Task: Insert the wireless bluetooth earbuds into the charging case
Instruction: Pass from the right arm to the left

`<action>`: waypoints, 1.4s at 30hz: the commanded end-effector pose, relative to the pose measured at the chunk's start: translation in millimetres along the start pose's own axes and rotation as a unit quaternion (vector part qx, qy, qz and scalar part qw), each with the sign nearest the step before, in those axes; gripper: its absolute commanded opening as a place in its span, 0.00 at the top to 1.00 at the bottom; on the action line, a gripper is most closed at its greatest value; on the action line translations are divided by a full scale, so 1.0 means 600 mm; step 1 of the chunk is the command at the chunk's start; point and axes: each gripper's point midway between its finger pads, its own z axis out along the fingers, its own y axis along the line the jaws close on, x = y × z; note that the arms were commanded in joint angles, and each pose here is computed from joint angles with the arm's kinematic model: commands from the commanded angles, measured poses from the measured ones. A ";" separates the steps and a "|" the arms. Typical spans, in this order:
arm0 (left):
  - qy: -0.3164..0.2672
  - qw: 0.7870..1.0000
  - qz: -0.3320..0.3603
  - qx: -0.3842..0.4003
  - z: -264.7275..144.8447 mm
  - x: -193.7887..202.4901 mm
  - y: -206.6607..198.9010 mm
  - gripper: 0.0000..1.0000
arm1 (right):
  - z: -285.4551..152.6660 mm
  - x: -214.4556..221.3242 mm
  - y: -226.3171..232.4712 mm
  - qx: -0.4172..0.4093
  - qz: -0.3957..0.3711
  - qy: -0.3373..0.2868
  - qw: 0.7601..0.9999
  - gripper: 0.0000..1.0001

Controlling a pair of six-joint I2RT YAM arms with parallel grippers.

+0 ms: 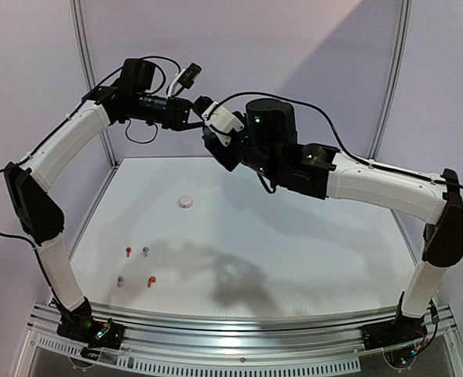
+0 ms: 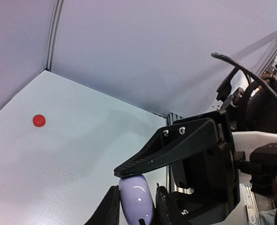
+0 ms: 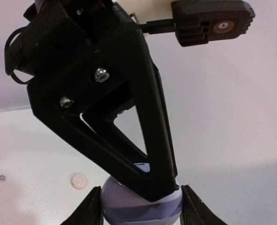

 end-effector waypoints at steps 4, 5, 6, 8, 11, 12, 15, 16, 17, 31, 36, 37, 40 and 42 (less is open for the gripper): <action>0.025 0.999 -0.004 0.048 0.015 0.026 -0.034 0.73 | 0.008 -0.010 -0.026 0.042 0.000 0.001 0.999 0.79; 0.026 0.998 -0.005 0.049 0.014 0.027 -0.036 0.72 | 0.009 -0.007 -0.028 0.046 -0.002 0.004 0.999 0.79; 0.026 0.998 -0.004 0.052 0.014 0.027 -0.038 0.71 | 0.009 -0.006 -0.029 0.049 -0.003 0.007 0.999 0.79; 0.027 0.998 -0.005 0.057 0.014 0.029 -0.041 0.69 | 0.009 -0.006 -0.033 0.056 -0.002 0.009 0.998 0.79; 0.025 0.998 -0.003 0.062 0.013 0.028 -0.045 0.66 | 0.009 -0.009 -0.040 0.066 0.001 0.009 0.998 0.79; 0.026 0.998 -0.003 0.063 0.014 0.028 -0.046 0.66 | 0.009 -0.009 -0.040 0.066 0.001 0.010 0.998 0.79; 0.027 0.997 -0.003 0.067 0.015 0.029 -0.049 0.64 | 0.010 -0.010 -0.039 0.064 0.004 0.010 0.998 0.79; 0.026 0.997 -0.001 0.067 0.016 0.029 -0.049 0.68 | 0.009 -0.010 -0.038 0.061 0.004 0.009 0.998 0.79; 0.026 0.997 -0.001 0.066 0.016 0.028 -0.049 0.75 | 0.009 -0.010 -0.038 0.060 0.006 0.008 0.998 0.80; 0.028 0.996 0.006 0.090 0.016 0.033 -0.067 1.00 | 0.007 -0.011 -0.044 0.069 0.017 0.010 0.997 0.65; 0.018 0.998 0.030 0.044 0.001 0.016 -0.044 1.00 | 0.006 0.006 -0.038 0.038 0.037 0.026 0.998 0.10; 0.016 0.999 0.034 0.034 -0.004 0.013 -0.038 1.00 | 0.002 0.006 -0.038 0.022 0.052 0.027 0.998 0.04; 0.013 0.999 0.047 0.016 -0.012 0.011 -0.028 1.00 | -0.013 0.005 -0.021 -0.075 0.109 0.024 0.991 0.01; 0.013 0.998 0.062 0.013 -0.015 0.012 -0.030 1.00 | -0.031 0.003 -0.006 -0.143 0.152 0.025 0.978 0.01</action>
